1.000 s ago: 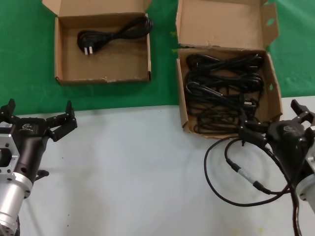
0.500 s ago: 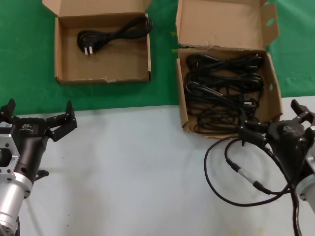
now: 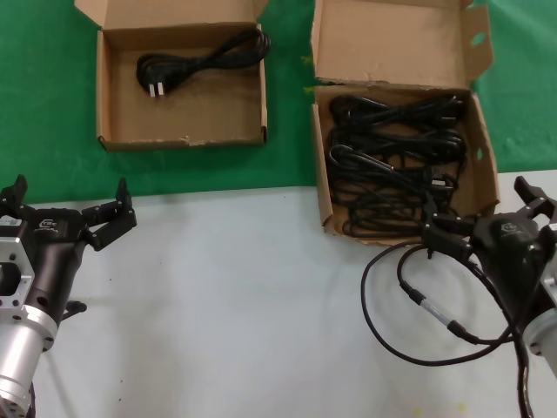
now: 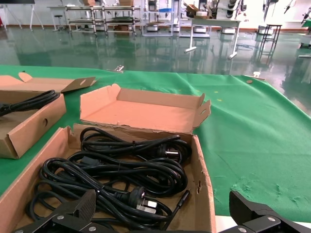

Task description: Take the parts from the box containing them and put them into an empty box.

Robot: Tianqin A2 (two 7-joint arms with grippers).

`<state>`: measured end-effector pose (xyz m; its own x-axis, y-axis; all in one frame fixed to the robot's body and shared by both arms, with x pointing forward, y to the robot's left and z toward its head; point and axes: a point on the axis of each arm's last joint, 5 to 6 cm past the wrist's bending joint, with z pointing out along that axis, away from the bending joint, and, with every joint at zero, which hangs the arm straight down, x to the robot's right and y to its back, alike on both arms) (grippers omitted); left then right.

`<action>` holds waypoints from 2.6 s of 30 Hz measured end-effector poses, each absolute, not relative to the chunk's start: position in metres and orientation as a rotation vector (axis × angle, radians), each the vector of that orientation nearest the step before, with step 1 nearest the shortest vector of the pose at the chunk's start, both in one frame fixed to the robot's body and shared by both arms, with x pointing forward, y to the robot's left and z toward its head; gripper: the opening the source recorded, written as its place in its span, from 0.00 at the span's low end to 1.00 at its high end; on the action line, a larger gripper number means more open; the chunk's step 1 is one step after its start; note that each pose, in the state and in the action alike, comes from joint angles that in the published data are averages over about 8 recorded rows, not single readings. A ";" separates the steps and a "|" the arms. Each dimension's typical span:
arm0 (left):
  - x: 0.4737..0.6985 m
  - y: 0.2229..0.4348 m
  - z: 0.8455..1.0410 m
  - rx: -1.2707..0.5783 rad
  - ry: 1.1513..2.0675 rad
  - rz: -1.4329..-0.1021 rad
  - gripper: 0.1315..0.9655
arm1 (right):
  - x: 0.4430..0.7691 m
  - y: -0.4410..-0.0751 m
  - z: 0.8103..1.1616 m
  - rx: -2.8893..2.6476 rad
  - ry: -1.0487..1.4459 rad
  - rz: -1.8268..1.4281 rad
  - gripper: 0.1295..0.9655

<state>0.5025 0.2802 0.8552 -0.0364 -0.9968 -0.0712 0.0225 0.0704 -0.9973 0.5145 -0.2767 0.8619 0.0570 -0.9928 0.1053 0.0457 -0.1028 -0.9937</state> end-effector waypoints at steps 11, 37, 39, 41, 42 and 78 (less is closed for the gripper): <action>0.502 0.280 0.855 -1.124 1.253 -1.194 1.00 | 0.514 -0.277 0.862 -1.281 1.083 -1.261 1.00; 0.502 0.280 0.855 -1.124 1.253 -1.194 1.00 | 0.514 -0.277 0.862 -1.281 1.083 -1.261 1.00; 0.502 0.280 0.855 -1.124 1.253 -1.194 1.00 | 0.514 -0.277 0.862 -1.281 1.083 -1.261 1.00; 0.502 0.280 0.855 -1.124 1.253 -1.194 1.00 | 0.514 -0.277 0.862 -1.281 1.083 -1.261 1.00; 0.502 0.280 0.855 -1.124 1.253 -1.194 1.00 | 0.514 -0.277 0.862 -1.281 1.083 -1.261 1.00; 0.502 0.280 0.855 -1.124 1.253 -1.194 1.00 | 0.514 -0.277 0.862 -1.281 1.083 -1.261 1.00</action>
